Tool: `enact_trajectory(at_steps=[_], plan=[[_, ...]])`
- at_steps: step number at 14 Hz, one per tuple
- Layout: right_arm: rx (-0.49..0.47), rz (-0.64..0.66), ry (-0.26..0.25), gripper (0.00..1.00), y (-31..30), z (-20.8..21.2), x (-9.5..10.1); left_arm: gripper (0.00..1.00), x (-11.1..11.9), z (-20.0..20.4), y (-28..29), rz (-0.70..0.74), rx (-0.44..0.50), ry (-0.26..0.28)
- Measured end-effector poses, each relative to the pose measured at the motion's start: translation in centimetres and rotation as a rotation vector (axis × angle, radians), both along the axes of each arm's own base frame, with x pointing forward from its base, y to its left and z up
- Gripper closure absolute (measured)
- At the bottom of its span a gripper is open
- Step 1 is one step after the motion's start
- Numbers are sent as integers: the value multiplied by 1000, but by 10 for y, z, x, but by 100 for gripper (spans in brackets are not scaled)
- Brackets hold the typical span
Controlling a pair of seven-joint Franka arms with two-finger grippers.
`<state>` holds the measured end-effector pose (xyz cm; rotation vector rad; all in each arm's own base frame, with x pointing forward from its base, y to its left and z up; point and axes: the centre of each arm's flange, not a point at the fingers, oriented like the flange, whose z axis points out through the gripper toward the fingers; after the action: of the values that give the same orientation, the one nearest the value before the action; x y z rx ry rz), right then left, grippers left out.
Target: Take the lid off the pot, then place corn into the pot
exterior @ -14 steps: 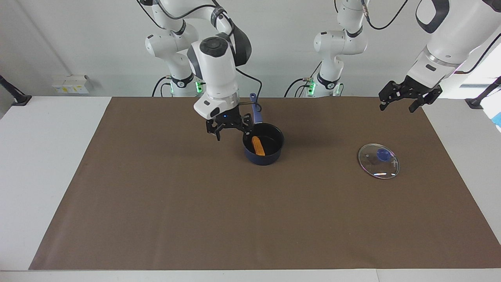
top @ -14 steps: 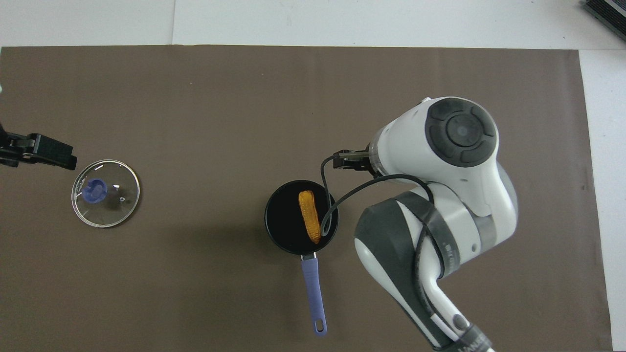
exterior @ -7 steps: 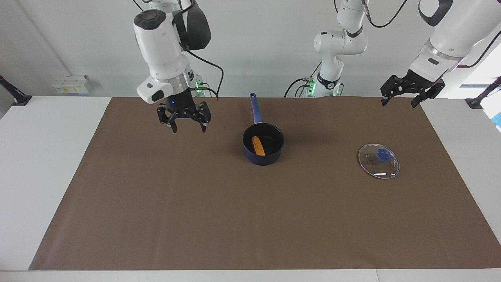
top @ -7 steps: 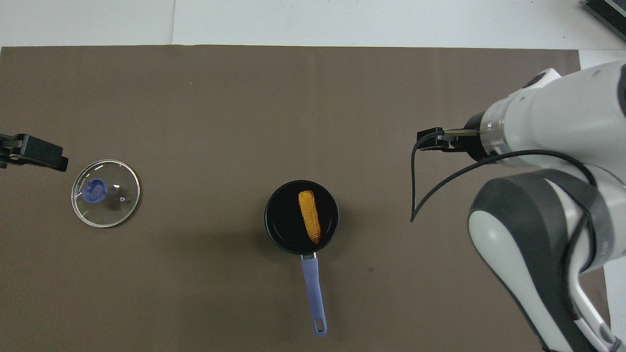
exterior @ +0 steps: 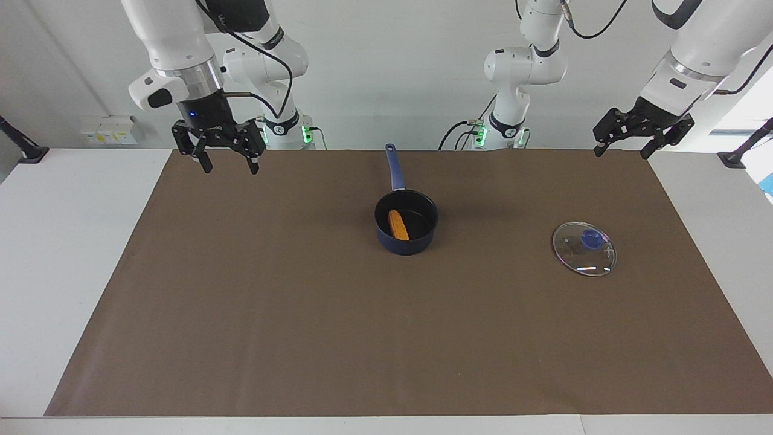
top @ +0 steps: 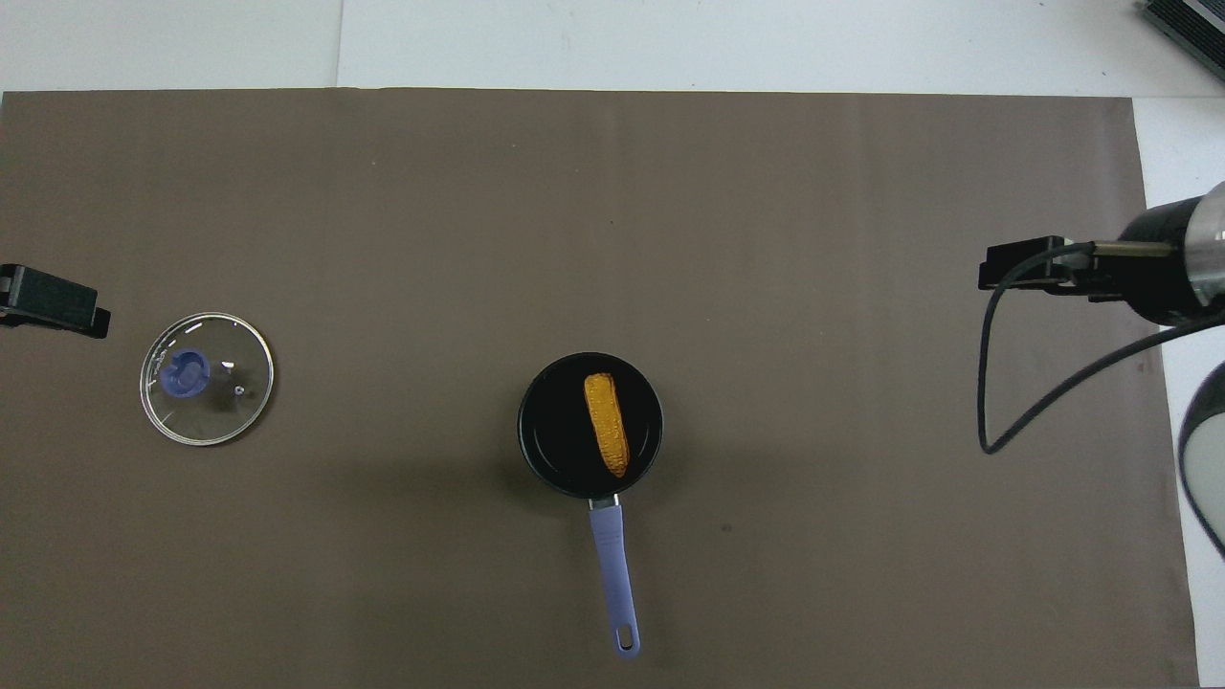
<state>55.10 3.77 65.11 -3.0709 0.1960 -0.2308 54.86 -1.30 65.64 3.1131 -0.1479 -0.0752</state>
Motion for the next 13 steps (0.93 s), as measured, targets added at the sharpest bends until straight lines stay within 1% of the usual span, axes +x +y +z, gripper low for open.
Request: enact_trajectory(at_steps=[2, 3, 6, 7, 10, 11, 13], plan=[[-2, -10, 7, 0, -16, 19, -9, 0, 0, 0, 7, 14, 0, 0], [-6, 6, 5, 0, -24, 30, -16, 0, 0, 0, 8, 15, 0, 1], [-12, 34, 0, 0, -40, 42, -27, 0, 0, 0, 8, 14, 0, 1], [-11, 29, 8, 0, -44, 42, -28, 0, 0, 0, 8, 14, 0, 1], [-8, 23, 86, 0, -50, 34, -36, 0, 0, 0, 8, 14, 0, 1], [-7, 24, 100, 0, -50, 33, -38, 0, 0, 0, 8, 14, 0, 1], [-7, 24, 105, 0, -51, 34, -40, 0, 0, 0, 8, 14, 0, 1]])
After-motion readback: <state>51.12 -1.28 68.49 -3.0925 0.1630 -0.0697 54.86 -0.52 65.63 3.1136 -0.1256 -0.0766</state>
